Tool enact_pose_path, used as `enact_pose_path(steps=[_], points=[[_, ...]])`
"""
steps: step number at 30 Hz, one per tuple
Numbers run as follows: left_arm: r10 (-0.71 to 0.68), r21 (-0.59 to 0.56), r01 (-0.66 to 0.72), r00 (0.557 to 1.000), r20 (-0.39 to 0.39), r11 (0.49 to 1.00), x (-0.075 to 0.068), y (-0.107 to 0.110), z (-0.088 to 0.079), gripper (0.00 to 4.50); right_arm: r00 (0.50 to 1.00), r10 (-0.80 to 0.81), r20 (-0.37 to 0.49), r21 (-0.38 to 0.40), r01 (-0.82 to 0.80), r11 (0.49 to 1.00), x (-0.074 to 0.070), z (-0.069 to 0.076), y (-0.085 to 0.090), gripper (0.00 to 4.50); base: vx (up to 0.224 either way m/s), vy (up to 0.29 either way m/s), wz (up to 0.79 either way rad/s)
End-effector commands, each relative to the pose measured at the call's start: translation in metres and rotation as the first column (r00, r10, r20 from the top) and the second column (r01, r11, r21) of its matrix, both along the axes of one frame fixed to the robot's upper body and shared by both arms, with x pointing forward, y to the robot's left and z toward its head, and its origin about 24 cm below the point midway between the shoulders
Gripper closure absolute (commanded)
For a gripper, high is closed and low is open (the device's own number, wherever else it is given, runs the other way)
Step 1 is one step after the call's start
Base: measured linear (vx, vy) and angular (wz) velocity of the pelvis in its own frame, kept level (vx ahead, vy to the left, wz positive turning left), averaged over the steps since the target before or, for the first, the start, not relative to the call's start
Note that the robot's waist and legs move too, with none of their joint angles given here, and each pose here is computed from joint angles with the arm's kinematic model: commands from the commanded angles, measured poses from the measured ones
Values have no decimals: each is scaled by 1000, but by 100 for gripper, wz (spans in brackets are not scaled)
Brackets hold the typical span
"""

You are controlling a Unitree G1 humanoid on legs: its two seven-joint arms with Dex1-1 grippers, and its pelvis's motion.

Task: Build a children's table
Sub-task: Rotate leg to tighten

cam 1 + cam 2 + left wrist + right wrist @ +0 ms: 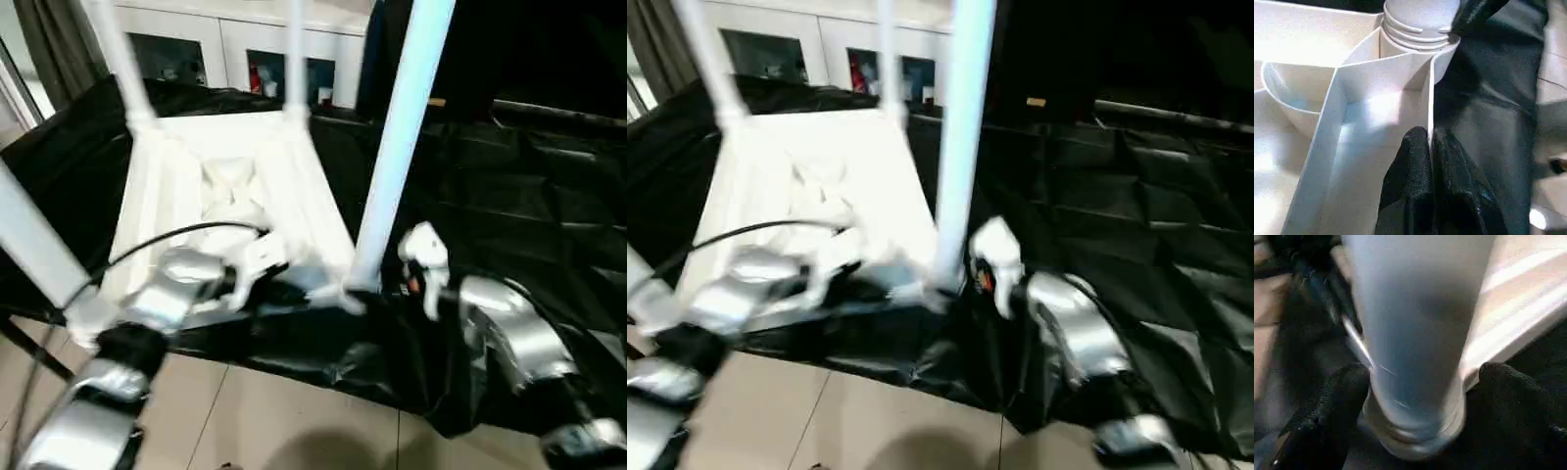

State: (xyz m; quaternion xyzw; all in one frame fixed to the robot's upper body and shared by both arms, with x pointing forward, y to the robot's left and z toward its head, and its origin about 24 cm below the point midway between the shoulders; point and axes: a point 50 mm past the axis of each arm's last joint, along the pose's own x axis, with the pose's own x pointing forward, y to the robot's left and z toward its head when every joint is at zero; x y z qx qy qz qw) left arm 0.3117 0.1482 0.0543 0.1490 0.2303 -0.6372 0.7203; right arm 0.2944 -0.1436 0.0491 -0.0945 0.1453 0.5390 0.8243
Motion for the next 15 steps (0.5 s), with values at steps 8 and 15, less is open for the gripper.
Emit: enact_pose_path(steps=[8, 15], points=[[-39, -31, 38, 999, -28, 999, -5, -8, -1, 450, 999, 38, -5, 25, -38, 999, 3, 6, 10, 70, 0, 0, 0], [-42, -19, 41, 998, -36, 999, -6, -6, -3, 450, 998, 50, -35, 32, -49, 998, -1, 2, 9, 144, 0, 0, 0]])
